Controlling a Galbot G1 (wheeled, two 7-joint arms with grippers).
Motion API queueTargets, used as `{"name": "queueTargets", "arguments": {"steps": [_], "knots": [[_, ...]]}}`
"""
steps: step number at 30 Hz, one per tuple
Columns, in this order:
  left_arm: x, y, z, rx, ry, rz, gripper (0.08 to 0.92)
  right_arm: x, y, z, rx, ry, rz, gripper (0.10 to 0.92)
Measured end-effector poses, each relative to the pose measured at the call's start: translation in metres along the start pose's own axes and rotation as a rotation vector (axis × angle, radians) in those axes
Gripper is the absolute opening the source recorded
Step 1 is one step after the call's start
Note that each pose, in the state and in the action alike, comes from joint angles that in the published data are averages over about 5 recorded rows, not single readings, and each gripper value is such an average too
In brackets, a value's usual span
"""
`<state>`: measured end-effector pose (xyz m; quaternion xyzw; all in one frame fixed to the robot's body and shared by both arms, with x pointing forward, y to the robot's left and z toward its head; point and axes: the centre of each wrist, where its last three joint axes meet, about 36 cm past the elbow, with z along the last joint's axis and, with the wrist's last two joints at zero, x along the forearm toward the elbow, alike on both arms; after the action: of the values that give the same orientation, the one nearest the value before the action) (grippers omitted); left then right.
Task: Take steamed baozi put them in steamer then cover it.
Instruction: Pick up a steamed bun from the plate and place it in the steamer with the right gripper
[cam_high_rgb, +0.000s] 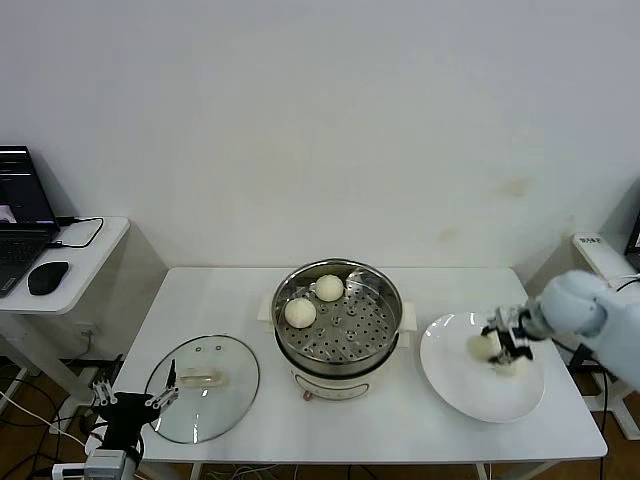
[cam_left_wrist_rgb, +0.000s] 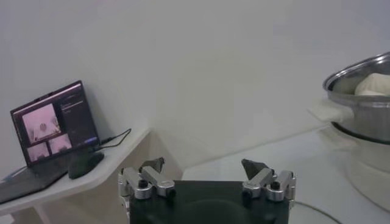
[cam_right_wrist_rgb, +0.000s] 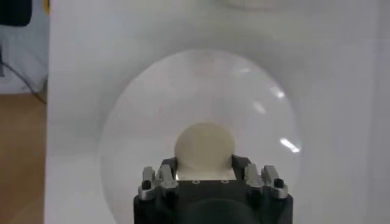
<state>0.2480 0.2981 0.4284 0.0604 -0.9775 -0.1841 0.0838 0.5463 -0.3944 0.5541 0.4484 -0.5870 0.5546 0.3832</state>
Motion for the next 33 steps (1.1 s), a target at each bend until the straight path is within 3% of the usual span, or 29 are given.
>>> {"name": "queueTargets", "arguments": {"steps": [7,15,23,33], "knots": [[0.000,0.001,-0.003,0.000,-0.011,-0.001,0.823,0.048,-0.051,-0.027,0.020,-0.056,0.085,0.577],[-0.001,0.000,-0.004,0.008,-0.012,-0.006,0.823,0.084,-0.093,-0.106,0.165,-0.144,0.145,0.577],[-0.001,0.004,-0.002,0.007,-0.006,-0.022,0.823,0.076,-0.099,-0.192,0.367,-0.231,0.115,0.577],[0.000,0.010,-0.004,0.016,-0.009,-0.050,0.823,0.040,-0.089,-0.267,0.692,-0.271,0.043,0.586]]}}
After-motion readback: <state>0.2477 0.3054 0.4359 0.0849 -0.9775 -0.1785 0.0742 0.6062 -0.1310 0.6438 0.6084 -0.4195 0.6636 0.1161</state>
